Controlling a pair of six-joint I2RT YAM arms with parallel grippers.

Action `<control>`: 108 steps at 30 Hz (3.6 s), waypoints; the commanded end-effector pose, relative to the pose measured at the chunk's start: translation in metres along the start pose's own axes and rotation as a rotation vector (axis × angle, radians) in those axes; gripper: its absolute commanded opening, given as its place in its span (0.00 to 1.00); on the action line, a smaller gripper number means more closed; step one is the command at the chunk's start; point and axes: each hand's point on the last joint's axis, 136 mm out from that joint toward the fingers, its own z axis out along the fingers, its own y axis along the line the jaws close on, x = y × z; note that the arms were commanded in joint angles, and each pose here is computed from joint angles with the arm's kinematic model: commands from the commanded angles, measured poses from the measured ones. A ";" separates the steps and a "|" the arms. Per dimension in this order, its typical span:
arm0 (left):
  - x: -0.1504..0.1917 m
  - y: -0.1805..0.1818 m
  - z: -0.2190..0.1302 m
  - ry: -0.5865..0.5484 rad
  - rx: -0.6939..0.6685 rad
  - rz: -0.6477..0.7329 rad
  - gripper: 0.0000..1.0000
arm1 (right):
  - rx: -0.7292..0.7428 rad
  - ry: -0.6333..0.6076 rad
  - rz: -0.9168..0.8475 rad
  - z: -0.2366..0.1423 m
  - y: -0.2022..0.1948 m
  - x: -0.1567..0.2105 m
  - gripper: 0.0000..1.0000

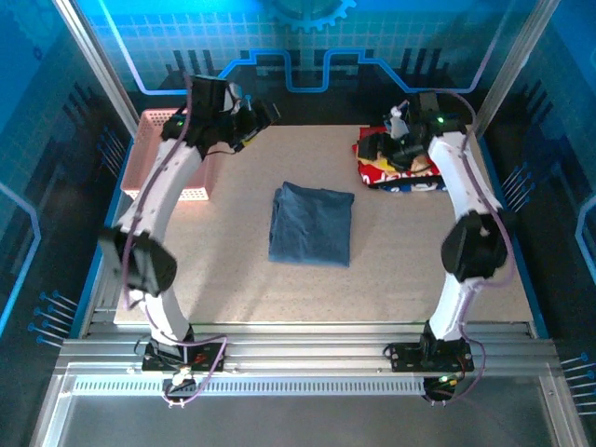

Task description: Fold and stack the t-shirts

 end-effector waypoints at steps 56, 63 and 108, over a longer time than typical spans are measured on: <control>0.107 0.074 -0.075 -0.129 -0.039 0.078 0.99 | 0.688 -0.017 -0.533 0.104 0.018 -0.022 0.00; 0.105 0.062 -0.091 -0.172 0.011 0.144 0.99 | 0.812 -0.164 -0.615 0.066 0.022 -0.088 0.00; 0.119 0.102 -0.156 -0.155 -0.238 0.243 0.99 | 0.691 -0.311 0.066 -0.023 -0.229 -0.157 0.81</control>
